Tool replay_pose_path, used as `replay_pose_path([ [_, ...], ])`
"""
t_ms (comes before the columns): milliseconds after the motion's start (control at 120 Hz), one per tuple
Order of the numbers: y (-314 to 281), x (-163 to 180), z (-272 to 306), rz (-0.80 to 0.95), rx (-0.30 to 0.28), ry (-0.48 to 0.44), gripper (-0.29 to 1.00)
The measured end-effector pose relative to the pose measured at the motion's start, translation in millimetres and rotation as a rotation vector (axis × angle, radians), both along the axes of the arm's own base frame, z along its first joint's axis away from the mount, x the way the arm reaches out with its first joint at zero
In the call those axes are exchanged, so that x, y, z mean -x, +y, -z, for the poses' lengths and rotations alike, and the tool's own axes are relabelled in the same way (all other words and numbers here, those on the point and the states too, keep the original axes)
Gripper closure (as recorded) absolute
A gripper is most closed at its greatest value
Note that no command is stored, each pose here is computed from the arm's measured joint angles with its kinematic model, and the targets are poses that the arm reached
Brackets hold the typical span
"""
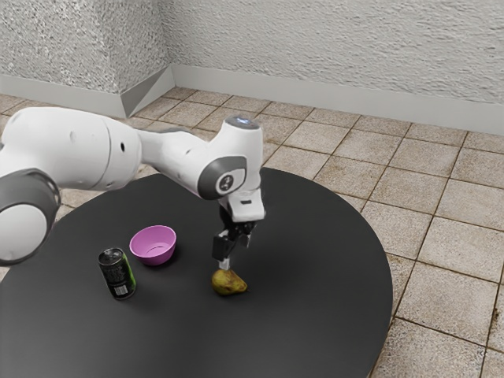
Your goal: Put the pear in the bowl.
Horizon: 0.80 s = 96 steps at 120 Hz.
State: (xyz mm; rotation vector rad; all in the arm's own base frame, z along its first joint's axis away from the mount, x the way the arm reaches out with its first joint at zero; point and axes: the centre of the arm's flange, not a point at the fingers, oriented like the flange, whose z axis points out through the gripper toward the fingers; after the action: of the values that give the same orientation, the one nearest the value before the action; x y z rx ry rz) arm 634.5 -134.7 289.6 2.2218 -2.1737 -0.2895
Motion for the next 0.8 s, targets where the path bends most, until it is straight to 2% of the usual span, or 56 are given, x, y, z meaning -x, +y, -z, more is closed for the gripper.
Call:
replay_pose_path([
  [533, 6.3, 41.5, 11.0, -0.042, 0.046, 0.055, 0.0],
  [800, 5.4, 40.9, 26.1, -0.049, 0.054, 0.049, 0.0],
])
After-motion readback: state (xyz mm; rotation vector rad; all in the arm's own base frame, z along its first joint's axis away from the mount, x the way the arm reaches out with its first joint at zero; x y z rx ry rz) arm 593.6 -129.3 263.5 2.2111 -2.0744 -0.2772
